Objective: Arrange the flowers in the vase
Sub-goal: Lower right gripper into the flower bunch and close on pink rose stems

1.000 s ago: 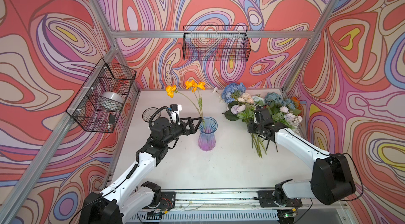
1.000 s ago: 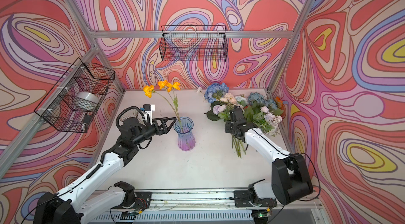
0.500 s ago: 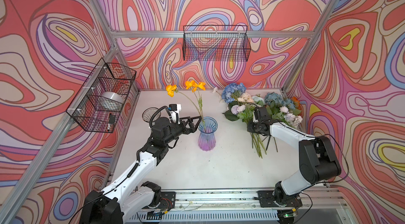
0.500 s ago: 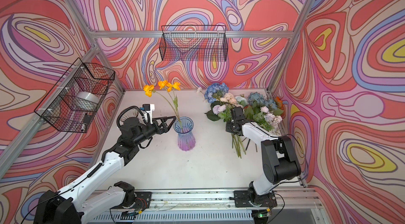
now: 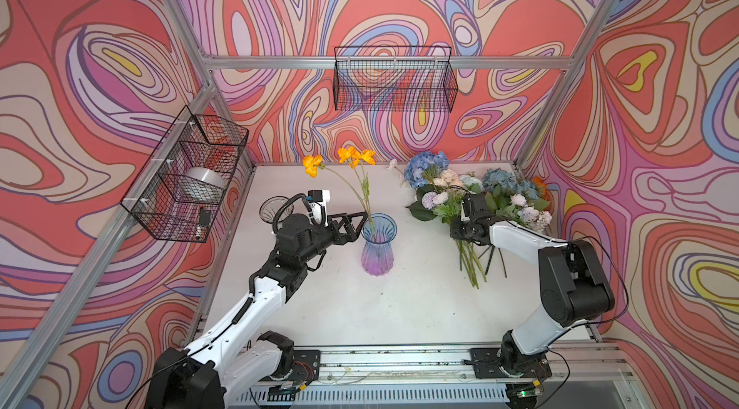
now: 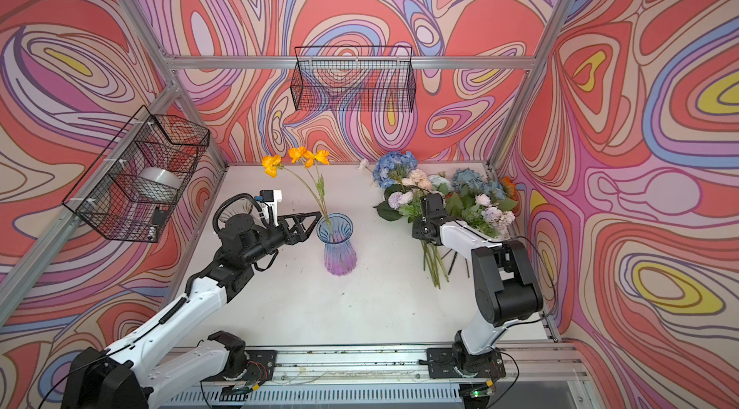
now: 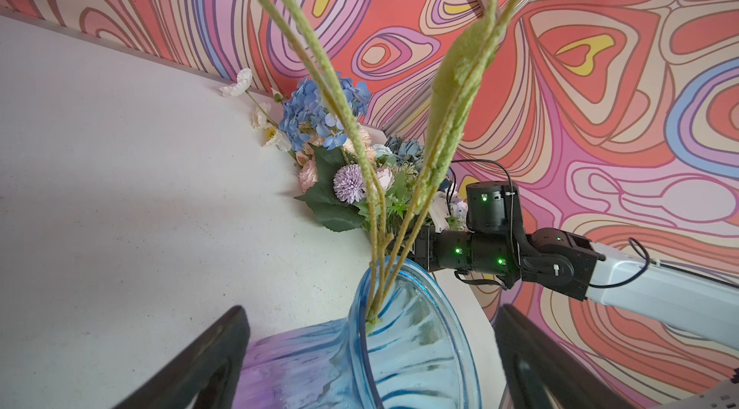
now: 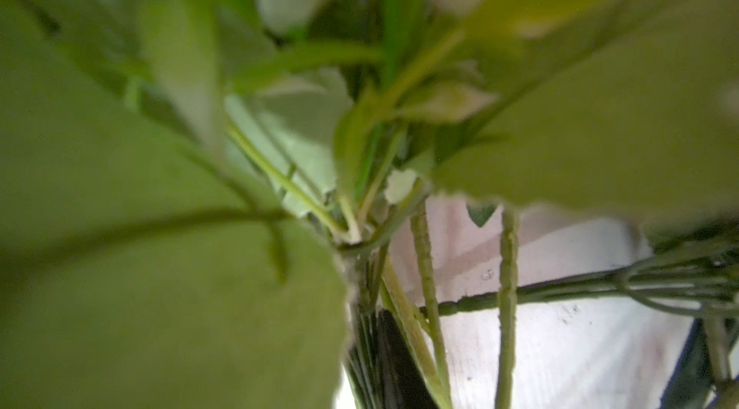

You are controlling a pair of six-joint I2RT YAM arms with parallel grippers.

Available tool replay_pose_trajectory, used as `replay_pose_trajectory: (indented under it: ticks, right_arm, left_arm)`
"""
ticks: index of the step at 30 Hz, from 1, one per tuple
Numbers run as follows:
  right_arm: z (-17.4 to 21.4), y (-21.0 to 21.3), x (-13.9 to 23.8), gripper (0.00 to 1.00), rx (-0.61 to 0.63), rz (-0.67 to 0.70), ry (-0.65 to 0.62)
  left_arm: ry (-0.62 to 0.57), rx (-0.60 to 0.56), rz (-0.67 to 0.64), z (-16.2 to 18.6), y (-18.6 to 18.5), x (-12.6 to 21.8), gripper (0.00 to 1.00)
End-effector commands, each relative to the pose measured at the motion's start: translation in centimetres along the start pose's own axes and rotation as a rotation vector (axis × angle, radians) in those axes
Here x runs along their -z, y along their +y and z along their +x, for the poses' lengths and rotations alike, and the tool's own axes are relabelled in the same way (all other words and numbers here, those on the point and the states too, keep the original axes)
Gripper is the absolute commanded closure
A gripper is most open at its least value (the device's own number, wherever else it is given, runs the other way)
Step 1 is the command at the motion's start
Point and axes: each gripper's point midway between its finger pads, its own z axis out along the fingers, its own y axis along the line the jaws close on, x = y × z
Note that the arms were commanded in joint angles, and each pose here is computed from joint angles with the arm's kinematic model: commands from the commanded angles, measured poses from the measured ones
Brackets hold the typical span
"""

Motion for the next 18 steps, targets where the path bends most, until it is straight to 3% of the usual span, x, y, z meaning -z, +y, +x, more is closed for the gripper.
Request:
replay_pose_trajectory:
  ticks: [1,5,18]
  right_arm:
    - [-1.1,-0.5,0.1,0.82,0.009,0.023,-0.034]
    - [-1.5,-0.7,1.0,0.99,0.021,0.032,-0.058]
    - [-4.6,-0.7,7.1,1.00,0.049,0.019,-0.234]
  left_arm:
    - [-0.037,-0.005,0.024,-1.0,-1.0,0.2,0.01]
    - [-0.038,-0.003,0.024,-1.0,-1.0,0.3,0.01]
    - [-0.046,0.008,0.033,-1.0,-1.0,0.3,0.01]
